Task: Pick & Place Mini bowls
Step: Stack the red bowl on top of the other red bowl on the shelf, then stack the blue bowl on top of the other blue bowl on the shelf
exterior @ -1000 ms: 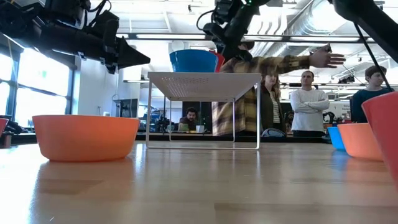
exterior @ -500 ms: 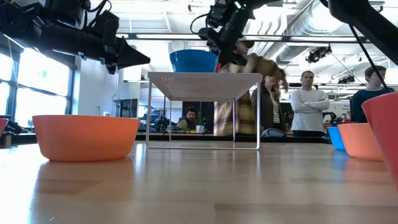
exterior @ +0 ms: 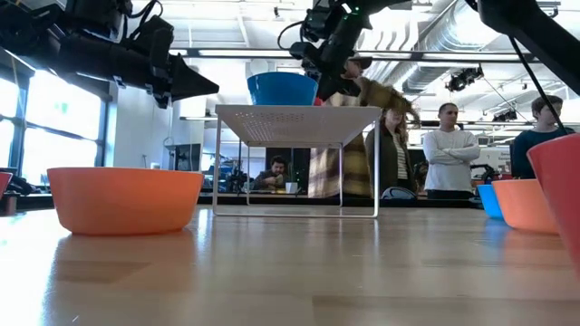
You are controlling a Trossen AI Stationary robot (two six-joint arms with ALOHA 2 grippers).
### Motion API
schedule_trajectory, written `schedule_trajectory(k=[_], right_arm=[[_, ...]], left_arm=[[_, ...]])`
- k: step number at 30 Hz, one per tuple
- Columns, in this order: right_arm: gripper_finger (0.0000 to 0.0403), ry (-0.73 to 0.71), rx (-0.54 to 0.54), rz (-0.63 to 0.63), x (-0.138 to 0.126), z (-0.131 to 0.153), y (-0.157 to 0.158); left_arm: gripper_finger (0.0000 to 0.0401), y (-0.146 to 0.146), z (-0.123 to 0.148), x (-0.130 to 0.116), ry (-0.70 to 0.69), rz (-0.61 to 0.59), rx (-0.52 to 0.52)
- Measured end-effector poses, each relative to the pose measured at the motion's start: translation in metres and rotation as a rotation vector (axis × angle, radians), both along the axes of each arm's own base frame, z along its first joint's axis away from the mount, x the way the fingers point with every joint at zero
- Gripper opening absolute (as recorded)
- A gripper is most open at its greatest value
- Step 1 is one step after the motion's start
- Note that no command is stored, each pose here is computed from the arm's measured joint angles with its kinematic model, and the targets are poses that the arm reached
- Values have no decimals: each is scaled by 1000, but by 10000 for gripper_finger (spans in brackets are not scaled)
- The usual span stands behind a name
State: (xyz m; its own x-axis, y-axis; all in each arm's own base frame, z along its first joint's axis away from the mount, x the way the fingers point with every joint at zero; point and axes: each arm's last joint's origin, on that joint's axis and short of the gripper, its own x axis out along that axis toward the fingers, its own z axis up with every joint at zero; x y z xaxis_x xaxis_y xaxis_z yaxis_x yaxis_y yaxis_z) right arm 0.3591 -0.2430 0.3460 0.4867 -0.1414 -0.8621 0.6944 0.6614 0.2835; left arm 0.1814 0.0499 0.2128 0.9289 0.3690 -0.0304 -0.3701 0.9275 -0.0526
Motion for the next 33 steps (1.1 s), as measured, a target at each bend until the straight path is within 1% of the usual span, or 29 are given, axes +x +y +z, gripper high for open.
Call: schedule_trajectory(k=[5,9,11,13,15,16,17,19,21,23,25,28,33], right_arm=[[97,-1,-17,30,0,2,0],[99,-18,-86,118,-3,14,4],[84,-15,-142,178,-8,25,11],[57,-11,-214,241,-10,33,22],[22,-27,-269,301,-11,35,32],[11,-49,-295,322,-10,33,36],[7,-71,-314,335,-11,30,39],[14,-122,-345,355,-15,24,47],[14,-207,-402,365,-25,24,55],[5,-293,-462,366,-38,24,64],[4,-354,-502,362,-52,19,72],[4,-414,-547,355,-74,9,85],[3,-520,-618,375,-110,-7,118]], left_arm=[[2,0,0,0,0,-11,0],[2,0,0,0,0,-15,0],[2,0,0,0,0,-16,0],[2,-1,0,0,2,-17,-1],[2,-1,0,0,4,-18,-1],[2,-1,0,0,4,-18,-2],[2,-1,0,0,4,-18,-2],[2,-1,0,0,4,-18,-2],[2,-1,0,0,4,-18,-2],[2,-1,0,0,4,-18,-2],[2,0,0,0,4,-16,-2],[2,0,-1,0,4,-16,-2],[2,0,0,1,13,-15,-13]])
